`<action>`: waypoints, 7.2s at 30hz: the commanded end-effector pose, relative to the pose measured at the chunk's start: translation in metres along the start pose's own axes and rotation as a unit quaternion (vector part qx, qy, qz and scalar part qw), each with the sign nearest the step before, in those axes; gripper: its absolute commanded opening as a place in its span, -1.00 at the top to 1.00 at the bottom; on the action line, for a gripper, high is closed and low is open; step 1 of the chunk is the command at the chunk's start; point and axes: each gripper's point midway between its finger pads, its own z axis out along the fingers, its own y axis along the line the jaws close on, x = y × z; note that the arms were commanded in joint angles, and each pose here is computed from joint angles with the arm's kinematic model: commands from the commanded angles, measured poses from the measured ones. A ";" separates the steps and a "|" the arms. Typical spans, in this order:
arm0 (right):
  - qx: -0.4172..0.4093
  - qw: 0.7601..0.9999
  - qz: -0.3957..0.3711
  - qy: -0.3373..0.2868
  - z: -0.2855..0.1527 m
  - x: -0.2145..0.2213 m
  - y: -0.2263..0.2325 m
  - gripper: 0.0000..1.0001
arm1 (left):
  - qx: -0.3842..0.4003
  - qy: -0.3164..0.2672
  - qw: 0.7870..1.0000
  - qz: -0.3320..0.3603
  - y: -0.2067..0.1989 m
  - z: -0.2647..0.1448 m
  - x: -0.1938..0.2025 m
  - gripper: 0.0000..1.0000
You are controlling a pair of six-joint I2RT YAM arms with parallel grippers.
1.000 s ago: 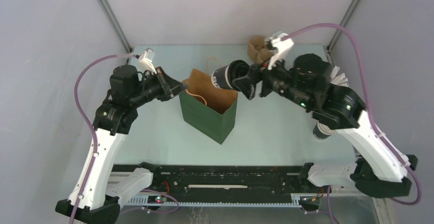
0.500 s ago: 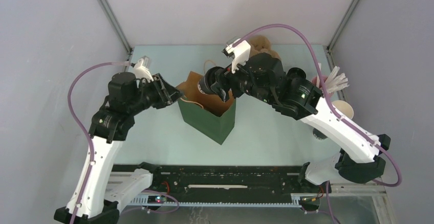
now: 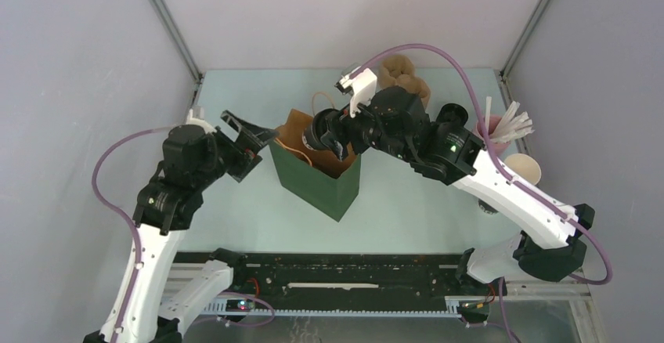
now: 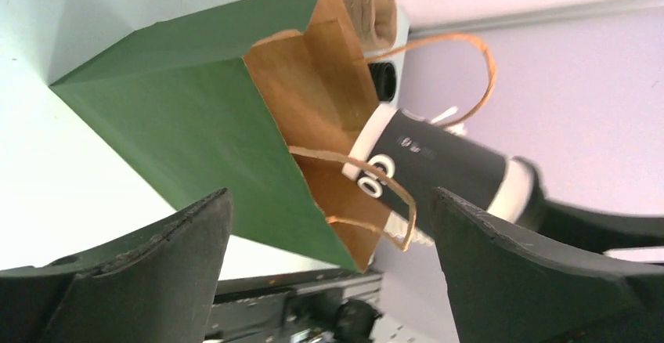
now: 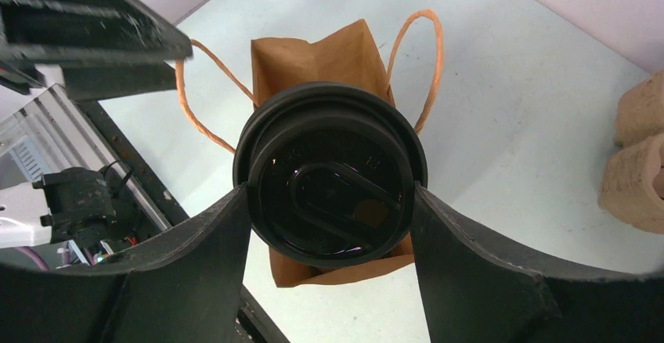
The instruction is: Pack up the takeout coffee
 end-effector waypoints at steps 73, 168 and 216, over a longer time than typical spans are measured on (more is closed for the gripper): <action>0.037 0.999 -0.009 0.012 0.013 0.015 0.000 -0.04 | -0.226 0.003 0.967 -0.119 0.037 0.059 0.005 0.42; 0.002 0.999 -0.002 0.050 0.016 0.001 0.018 0.12 | -0.333 0.110 0.915 -0.200 0.065 0.018 0.041 0.40; 0.038 0.985 -0.122 0.119 0.045 0.075 0.025 0.23 | -0.021 0.219 0.975 -0.023 0.004 0.055 0.077 1.00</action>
